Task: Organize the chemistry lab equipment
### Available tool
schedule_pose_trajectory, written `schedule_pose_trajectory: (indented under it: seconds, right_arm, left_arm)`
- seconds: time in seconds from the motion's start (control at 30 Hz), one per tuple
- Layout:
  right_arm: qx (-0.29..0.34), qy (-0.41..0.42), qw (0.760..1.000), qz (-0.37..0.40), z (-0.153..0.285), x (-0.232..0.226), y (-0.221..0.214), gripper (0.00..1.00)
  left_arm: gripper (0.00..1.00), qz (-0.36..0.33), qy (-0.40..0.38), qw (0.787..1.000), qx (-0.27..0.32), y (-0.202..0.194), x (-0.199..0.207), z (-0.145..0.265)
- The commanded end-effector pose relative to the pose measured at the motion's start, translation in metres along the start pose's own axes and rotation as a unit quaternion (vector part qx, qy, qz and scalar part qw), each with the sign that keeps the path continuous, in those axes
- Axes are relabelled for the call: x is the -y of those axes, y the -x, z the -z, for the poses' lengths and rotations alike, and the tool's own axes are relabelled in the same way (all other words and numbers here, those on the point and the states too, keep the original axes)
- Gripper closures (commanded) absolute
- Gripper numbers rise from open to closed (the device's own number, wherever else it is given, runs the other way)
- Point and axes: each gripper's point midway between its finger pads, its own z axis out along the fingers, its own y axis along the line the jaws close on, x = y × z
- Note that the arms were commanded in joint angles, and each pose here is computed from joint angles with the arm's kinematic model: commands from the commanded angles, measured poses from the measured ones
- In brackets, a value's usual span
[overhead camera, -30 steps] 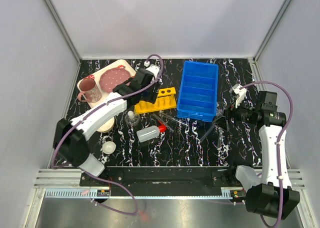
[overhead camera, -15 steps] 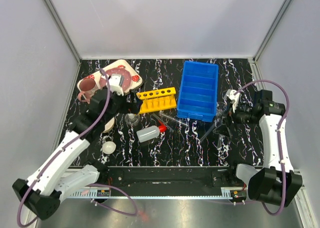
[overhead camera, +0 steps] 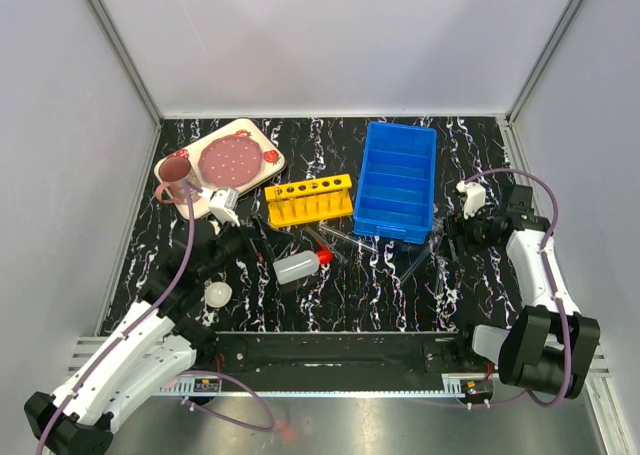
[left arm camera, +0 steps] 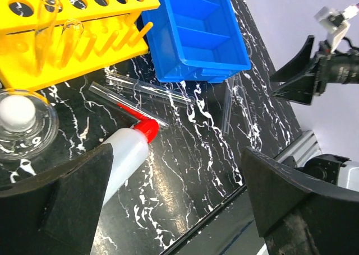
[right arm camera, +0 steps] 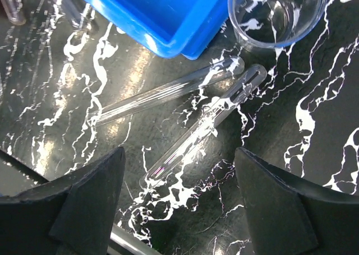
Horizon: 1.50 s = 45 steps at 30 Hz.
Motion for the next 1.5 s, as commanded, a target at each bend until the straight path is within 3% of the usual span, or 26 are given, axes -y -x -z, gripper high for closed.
schedule_pose_trajectory:
  seconds: [0.0, 0.1, 0.33, 0.53, 0.73, 0.9, 0.97, 1.07, 1.23, 1.47]
  right_arm:
    - [0.018, -0.047, 0.999, -0.014, -0.017, 0.020, 0.000, 0.19]
    - [-0.009, -0.062, 0.998, -0.024, -0.029, 0.030, -0.007, 0.25]
    - [-0.060, -0.077, 0.994, -0.040, -0.051, 0.040, -0.014, 0.25]
    - [-0.060, -0.081, 0.994, -0.032, -0.050, 0.037, -0.014, 0.33]
    - [-0.046, -0.124, 0.991, 0.026, -0.020, 0.046, 0.007, 0.33]
    - [-0.053, -0.067, 0.993, 0.076, 0.001, 0.021, 0.017, 0.33]
    - [-0.069, -0.038, 0.985, 0.157, 0.005, 0.016, 0.010, 0.29]
    - [-0.114, -0.018, 0.971, 0.211, 0.010, 0.015, -0.012, 0.17]
    - [-0.121, 0.023, 0.984, 0.131, -0.007, -0.005, -0.020, 0.19]
    - [-0.159, -0.079, 0.975, 0.132, -0.045, 0.012, -0.044, 0.21]
  left_arm:
    - [0.01, 0.024, -0.055, 0.998, 0.023, 0.013, 0.023, -0.006]
    - [0.01, 0.029, -0.057, 0.998, 0.017, 0.011, 0.023, -0.010]
    - [0.01, 0.035, -0.058, 0.998, 0.012, 0.005, 0.020, -0.011]
    - [0.01, 0.046, -0.056, 0.997, 0.022, 0.000, 0.016, -0.006]
    - [0.01, 0.042, -0.049, 0.998, 0.023, 0.001, 0.014, -0.002]
    - [0.01, 0.040, -0.047, 0.998, 0.031, 0.005, 0.014, -0.003]
    - [0.01, 0.042, -0.045, 0.998, 0.032, 0.006, 0.014, -0.004]
    - [0.01, 0.043, -0.044, 0.998, 0.032, 0.005, 0.013, -0.004]
    - [0.01, 0.048, -0.033, 0.998, 0.023, -0.004, 0.005, -0.007]
    - [0.01, 0.054, -0.025, 0.998, 0.027, -0.006, 0.001, -0.006]
